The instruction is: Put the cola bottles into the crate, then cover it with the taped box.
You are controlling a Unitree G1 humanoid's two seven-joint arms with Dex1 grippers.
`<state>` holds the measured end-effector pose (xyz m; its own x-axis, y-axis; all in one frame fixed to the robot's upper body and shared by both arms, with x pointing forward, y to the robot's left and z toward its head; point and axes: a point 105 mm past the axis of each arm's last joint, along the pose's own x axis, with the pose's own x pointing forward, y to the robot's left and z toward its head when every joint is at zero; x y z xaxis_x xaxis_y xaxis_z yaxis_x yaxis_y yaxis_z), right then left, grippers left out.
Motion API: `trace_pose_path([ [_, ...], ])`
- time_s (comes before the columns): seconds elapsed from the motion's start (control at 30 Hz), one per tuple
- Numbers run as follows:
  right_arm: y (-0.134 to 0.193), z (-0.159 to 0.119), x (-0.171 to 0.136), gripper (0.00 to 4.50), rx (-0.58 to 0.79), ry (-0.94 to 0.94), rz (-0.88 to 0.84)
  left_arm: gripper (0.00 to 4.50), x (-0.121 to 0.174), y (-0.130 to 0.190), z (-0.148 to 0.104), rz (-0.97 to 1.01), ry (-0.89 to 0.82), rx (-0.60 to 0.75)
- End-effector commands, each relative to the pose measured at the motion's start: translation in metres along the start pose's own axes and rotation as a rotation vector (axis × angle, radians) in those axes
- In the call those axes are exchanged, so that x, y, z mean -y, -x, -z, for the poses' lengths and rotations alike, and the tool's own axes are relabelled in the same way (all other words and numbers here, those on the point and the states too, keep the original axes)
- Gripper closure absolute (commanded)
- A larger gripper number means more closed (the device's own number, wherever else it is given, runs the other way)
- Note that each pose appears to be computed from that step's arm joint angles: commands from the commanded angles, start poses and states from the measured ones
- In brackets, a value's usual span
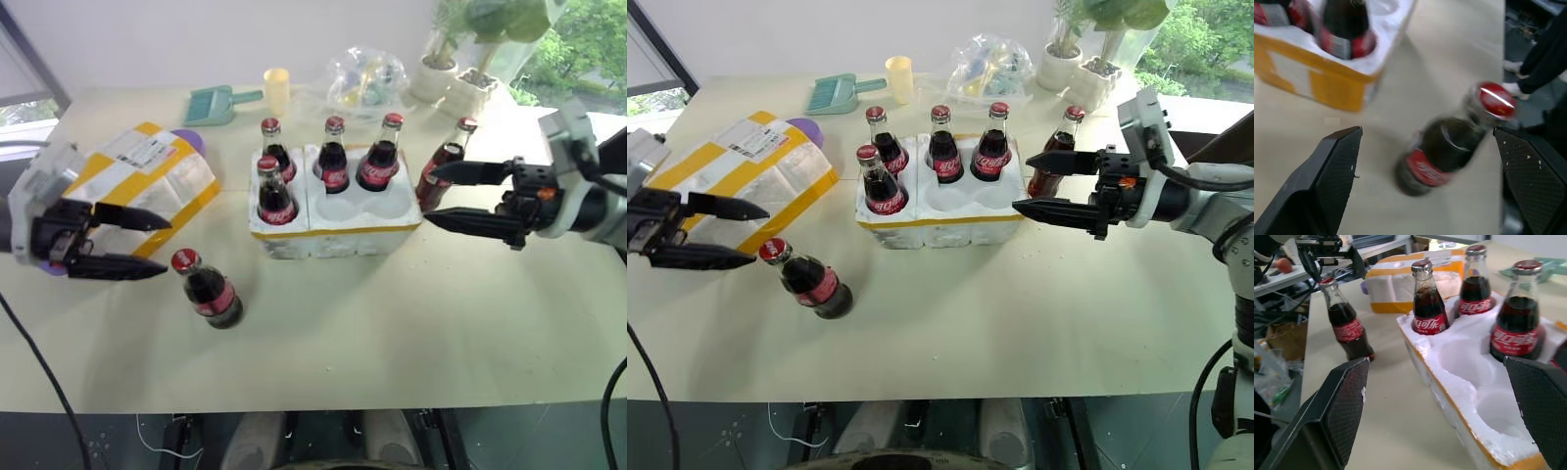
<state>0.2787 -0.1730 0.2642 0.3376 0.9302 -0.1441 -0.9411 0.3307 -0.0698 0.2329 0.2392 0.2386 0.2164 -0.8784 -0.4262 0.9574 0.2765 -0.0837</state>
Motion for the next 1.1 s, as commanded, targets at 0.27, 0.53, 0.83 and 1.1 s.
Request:
trace_pose_path([
  [0.27, 0.007, -0.010, -0.008, 0.00, -0.043, 0.047, -0.089, 0.02, 0.033, -0.012, 0.028, -0.022, -0.045, -0.073],
  [0.53, 0.011, -0.015, -0.010, 0.00, -0.042, 0.050, -0.088, 0.02, 0.017, -0.034, 0.056, -0.096, -0.105, -0.093],
  [0.83, 0.014, -0.018, -0.016, 0.00, -0.049, 0.044, -0.087, 0.02, 0.002, -0.053, 0.055, -0.147, -0.123, -0.010],
  [1.1, 0.012, -0.021, -0.019, 0.00, -0.050, 0.043, -0.083, 0.02, -0.011, -0.071, 0.052, -0.178, -0.104, 0.070],
])
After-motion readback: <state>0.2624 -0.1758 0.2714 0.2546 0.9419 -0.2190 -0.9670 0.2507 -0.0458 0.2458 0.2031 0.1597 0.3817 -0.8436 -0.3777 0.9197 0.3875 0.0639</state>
